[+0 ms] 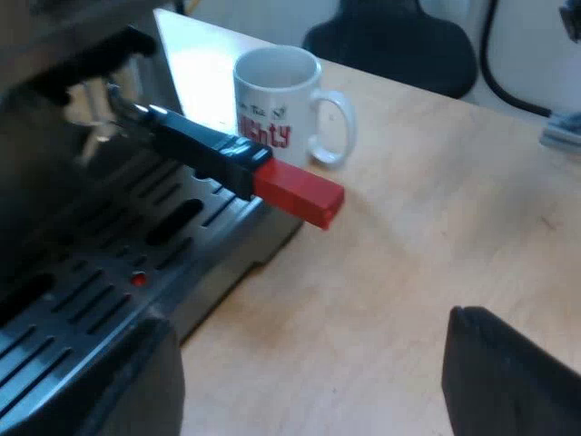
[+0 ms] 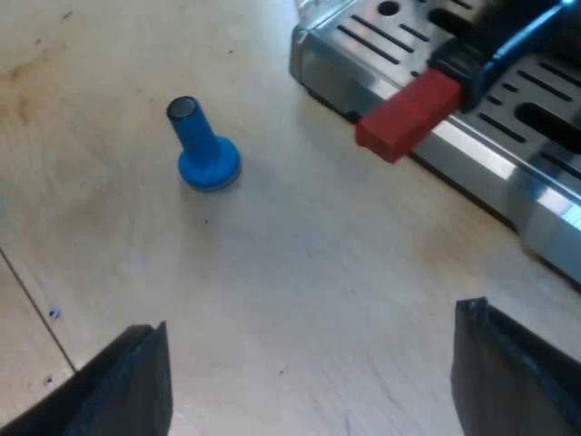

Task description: Grind coffee beans and then tamp

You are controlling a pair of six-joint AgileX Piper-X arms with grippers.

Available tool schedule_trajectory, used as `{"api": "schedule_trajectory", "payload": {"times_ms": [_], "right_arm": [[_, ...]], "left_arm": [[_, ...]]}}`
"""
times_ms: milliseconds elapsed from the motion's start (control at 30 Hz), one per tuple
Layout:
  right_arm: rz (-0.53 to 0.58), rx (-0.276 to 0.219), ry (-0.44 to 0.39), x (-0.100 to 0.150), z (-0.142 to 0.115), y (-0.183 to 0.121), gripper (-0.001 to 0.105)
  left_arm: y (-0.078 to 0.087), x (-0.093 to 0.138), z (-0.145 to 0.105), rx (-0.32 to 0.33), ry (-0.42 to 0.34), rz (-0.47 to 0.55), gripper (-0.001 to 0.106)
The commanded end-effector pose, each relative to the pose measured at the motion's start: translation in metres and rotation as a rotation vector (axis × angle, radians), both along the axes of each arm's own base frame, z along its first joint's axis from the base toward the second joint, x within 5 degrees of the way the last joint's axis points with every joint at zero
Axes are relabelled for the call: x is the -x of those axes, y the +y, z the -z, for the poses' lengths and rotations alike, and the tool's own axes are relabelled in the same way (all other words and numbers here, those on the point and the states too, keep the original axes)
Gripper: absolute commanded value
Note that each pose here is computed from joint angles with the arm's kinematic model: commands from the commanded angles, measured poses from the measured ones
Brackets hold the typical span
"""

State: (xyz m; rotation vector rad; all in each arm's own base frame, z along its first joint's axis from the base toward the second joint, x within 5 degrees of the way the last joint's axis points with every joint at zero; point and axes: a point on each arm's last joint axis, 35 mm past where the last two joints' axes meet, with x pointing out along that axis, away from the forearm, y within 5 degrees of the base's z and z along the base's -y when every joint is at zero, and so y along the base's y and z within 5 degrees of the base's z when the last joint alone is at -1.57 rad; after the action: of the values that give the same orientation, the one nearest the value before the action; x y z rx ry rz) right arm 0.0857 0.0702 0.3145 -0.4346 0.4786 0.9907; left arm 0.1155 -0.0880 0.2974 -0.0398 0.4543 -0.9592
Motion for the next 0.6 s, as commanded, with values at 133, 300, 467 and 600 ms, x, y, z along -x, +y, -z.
{"api": "schedule_trajectory", "payload": {"times_ms": [133, 300, 467, 600], "right_arm": [[-0.008, 0.029, -0.009, -0.003, 0.001, 0.015, 0.065], [-0.01, 0.083, -0.037, -0.004, 0.005, 0.028, 0.065], [0.002, 0.102, -0.039, -0.006, 0.009, 0.041, 0.065], [0.028, 0.113, 0.001, -0.01, 0.015, 0.052, 0.065]], "left_arm": [[-0.007, -0.003, 0.021, 0.022, -0.025, 0.04, 0.062], [-0.007, -0.003, 0.042, 0.023, -0.027, 0.04, 0.062], [-0.007, -0.002, 0.054, 0.026, -0.02, 0.041, 0.062], [-0.007, -0.002, 0.054, 0.033, -0.022, 0.038, 0.062]]}}
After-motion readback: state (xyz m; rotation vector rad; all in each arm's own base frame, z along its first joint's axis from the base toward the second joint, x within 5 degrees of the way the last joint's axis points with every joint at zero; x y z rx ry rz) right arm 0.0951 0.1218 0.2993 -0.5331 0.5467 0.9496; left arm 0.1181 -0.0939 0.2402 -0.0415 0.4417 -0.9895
